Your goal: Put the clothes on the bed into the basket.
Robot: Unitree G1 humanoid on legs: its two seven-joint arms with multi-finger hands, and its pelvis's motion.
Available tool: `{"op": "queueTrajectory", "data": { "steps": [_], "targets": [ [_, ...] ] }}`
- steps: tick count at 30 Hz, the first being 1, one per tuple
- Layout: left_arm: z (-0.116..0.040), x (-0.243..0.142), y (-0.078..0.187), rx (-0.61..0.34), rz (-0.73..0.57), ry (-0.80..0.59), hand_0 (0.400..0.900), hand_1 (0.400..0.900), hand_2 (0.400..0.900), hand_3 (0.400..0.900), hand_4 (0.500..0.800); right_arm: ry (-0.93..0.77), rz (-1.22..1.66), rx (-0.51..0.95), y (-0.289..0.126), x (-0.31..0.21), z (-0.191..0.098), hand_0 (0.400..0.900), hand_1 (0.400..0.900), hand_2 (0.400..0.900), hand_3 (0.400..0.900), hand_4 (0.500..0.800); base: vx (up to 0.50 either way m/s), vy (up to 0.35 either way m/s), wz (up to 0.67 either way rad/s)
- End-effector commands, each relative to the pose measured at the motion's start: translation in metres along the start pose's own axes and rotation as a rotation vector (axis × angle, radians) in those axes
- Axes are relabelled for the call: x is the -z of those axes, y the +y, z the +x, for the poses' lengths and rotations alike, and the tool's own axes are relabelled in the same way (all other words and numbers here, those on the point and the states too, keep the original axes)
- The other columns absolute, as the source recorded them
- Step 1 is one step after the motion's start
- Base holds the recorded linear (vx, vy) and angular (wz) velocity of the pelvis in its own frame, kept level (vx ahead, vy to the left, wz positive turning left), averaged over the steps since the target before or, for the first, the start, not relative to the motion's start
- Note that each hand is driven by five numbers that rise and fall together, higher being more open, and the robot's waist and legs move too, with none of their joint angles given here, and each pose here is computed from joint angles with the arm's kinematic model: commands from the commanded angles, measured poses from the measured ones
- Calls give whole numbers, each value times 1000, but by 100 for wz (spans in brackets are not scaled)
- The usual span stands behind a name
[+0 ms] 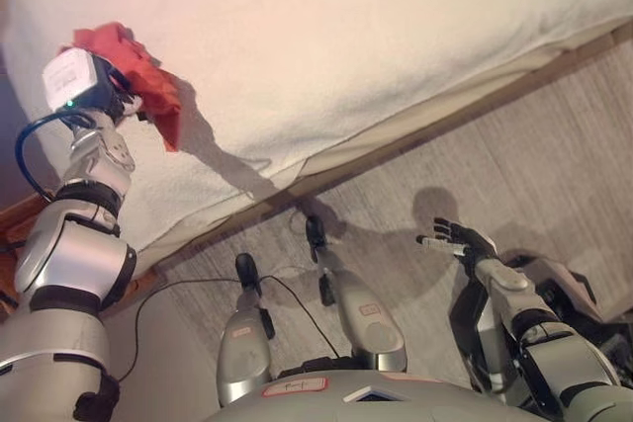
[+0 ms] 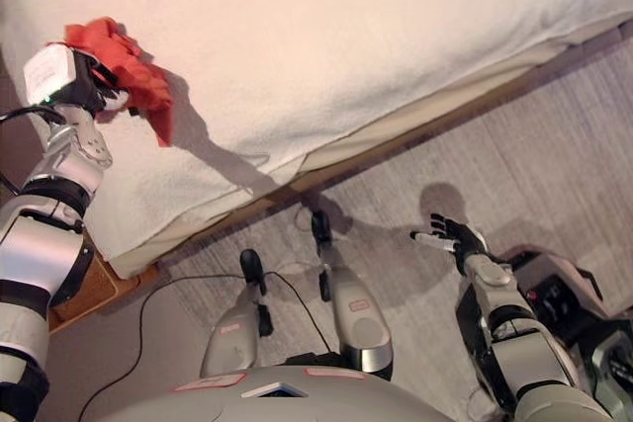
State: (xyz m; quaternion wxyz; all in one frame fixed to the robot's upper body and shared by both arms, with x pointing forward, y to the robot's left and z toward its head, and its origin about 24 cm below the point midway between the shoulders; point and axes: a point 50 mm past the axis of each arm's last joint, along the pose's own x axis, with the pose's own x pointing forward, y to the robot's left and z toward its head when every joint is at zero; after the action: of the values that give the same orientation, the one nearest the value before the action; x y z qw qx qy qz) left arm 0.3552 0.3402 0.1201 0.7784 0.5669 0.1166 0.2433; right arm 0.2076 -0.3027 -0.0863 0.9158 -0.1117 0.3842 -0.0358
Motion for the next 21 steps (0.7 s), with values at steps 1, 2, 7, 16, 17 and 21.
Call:
{"op": "queueTrajectory", "data": {
  "steps": [1,2,7,16,17,21],
  "targets": [
    [4,43,34,-80,32,95,400,400,400,400,500,190,-36,131,-44,57,-31,900,900,900,900,800,38,32,25],
    [5,49,41,-87,66,104,400,400,400,400,500,200,-43,130,-46,59,-32,900,900,900,900,800,38,32,25],
    [-3,101,74,-111,192,232,400,400,400,400,500,232,-73,108,-47,67,-37,900,900,900,900,800,30,36,11],
    [-17,149,145,-181,432,374,400,400,400,400,500,261,-107,67,-48,73,-41,900,900,900,900,800,-6,12,4],
    [-18,151,150,-187,436,385,400,400,400,400,500,267,-110,65,-48,74,-41,900,900,900,900,800,0,0,0],
    [-24,160,163,-196,465,420,400,400,400,400,500,276,-109,53,-46,76,-42,900,900,900,900,800,11,26,-5]
  ]
}}
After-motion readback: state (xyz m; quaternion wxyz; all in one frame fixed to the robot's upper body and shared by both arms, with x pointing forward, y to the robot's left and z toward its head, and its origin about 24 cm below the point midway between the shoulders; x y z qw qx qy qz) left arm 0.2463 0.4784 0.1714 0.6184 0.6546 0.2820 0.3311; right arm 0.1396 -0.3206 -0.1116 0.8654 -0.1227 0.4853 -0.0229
